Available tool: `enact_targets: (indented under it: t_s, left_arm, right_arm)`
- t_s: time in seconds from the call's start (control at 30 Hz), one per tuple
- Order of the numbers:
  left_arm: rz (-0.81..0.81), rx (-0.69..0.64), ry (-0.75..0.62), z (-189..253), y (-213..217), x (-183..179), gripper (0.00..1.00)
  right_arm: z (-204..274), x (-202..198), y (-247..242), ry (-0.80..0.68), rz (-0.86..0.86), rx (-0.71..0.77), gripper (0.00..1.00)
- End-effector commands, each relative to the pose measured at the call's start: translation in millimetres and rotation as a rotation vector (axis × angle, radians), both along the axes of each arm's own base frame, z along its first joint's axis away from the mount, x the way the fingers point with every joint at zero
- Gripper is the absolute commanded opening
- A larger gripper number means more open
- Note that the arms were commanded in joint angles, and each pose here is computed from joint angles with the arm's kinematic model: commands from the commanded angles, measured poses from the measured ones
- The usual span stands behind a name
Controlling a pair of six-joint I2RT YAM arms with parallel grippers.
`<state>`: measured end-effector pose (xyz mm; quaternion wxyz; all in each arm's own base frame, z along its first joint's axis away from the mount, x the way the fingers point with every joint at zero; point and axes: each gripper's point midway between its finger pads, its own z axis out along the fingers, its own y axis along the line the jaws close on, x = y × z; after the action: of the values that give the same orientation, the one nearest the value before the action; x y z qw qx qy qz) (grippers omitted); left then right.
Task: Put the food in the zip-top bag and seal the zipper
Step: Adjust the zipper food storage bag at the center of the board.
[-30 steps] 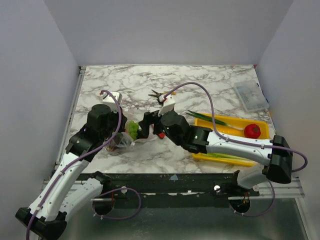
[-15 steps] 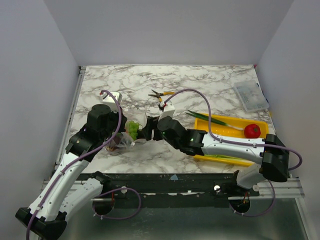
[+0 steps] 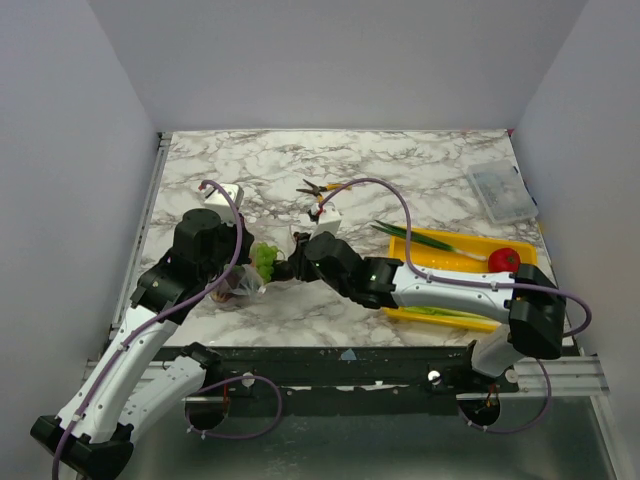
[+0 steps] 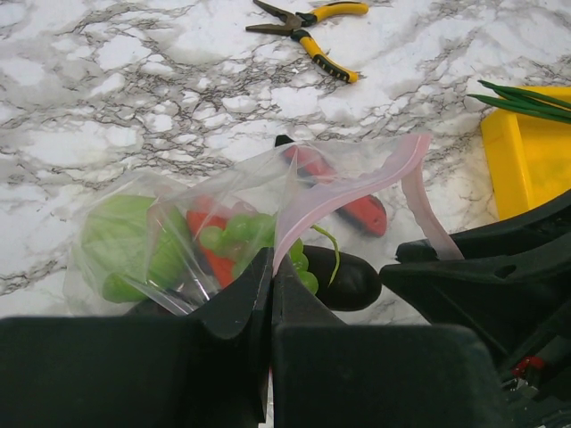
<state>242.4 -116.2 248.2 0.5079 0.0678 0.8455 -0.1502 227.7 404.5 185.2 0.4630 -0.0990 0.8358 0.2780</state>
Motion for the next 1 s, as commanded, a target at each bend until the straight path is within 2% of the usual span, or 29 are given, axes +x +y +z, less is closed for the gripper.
enact_targets:
  t_s: [0.0, 0.1, 0.23, 0.37, 0.47, 0.6, 0.7, 0.97]
  left_arm:
    - [-0.002, -0.032, 0.009, 2.7, -3.8, 0.0, 0.00]
    - [-0.002, -0.052, 0.023, 12.5, -3.1, -7.5, 0.00]
    - [0.038, -0.069, -0.025, 40.1, 12.1, -22.9, 0.00]
    - [0.068, -0.117, -0.082, 67.3, 23.5, -39.3, 0.00]
    - [0.085, -0.143, -0.096, 63.3, 24.6, -39.6, 0.00]
    - [0.119, -0.100, 0.006, 17.2, 22.7, -29.5, 0.00]
    - [0.115, -0.060, 0.079, 15.1, 22.2, -31.0, 0.00]
    - [0.076, -0.169, -0.141, 109.8, 31.7, -56.1, 0.00]
  right_arm:
    - [29.2, -0.1, 25.0, -0.023, 0.052, 0.068, 0.23]
    - [54.0, -2.7, 35.5, -0.044, 0.096, 0.121, 0.13]
    - [96.9, -10.3, 50.9, -0.076, 0.170, 0.223, 0.00]
    - [120.0, -22.6, 59.4, -0.085, 0.243, 0.305, 0.00]
    - [113.7, -26.3, 59.1, -0.079, 0.254, 0.325, 0.00]
    - [90.3, -22.6, 53.2, -0.059, 0.214, 0.305, 0.00]
    - [91.0, -21.8, 51.9, -0.061, 0.211, 0.286, 0.00]
    - [156.0, -28.1, 61.3, -0.134, 0.285, 0.368, 0.00]
